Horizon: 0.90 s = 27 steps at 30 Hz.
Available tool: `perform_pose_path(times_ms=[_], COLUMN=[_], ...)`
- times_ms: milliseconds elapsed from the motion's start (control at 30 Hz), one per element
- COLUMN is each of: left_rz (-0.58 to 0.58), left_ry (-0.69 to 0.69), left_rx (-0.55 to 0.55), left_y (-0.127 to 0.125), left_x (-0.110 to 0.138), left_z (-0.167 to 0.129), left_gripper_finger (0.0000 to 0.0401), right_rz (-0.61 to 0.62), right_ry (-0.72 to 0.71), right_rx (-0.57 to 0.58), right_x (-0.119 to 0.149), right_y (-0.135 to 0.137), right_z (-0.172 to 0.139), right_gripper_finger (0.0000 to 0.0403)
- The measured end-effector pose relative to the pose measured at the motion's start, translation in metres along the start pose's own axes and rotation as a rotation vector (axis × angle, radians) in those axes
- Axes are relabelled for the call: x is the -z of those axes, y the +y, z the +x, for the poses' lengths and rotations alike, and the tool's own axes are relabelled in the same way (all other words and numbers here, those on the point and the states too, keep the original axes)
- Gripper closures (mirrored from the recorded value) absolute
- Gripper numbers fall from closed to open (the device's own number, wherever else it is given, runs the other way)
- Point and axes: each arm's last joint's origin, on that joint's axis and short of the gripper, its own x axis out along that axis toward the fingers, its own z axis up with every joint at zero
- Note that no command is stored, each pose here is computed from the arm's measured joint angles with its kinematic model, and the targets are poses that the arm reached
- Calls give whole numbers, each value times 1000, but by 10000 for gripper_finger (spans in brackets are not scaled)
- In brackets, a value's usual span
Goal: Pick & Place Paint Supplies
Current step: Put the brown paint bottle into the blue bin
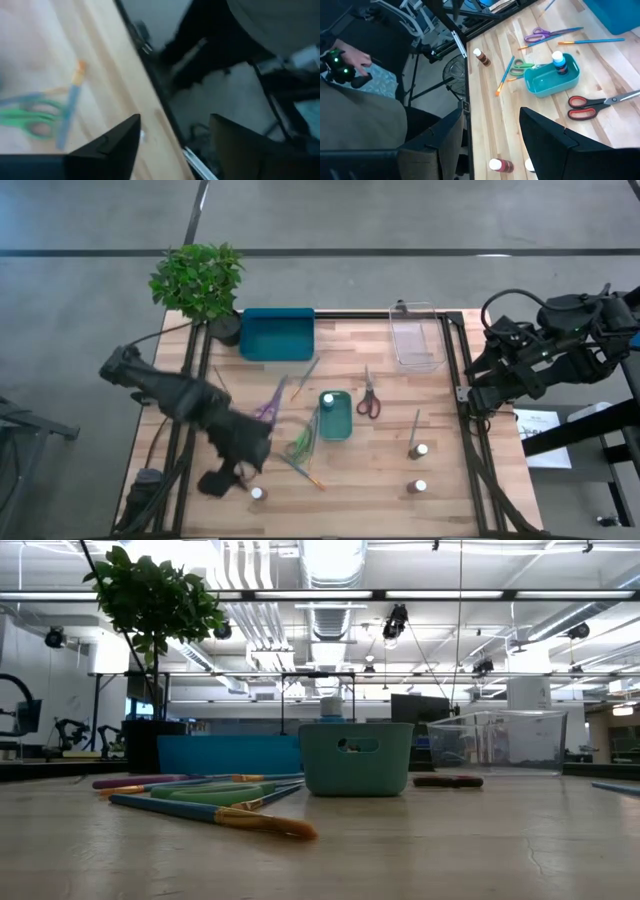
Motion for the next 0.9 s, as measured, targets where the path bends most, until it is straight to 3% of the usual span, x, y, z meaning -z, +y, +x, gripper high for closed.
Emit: perform_pose_path(times_ms=[67, 200, 367, 667, 900], left_rz=[0, 32, 67, -4, -17], left_ry=[58, 136, 190, 271, 261], left_rx=[-8, -130, -225, -306, -257], left_y=[-7, -16, -26, -17, -9], left_x=[3, 9, 14, 35, 43], left_z=[13, 33, 56, 95, 115], left_gripper_finger=[113, 59, 33, 59, 113], right_rz=[6, 7, 27, 37, 41], right_ry=[2, 7, 9, 8, 9], right_rx=[1, 5, 5, 2, 2], right_x=[0, -1, -2, -1, -1], right_y=[0, 0, 0, 0, 0], right_z=[1, 3, 3, 2, 2], right_gripper_finger=[211, 211, 211, 211, 211])
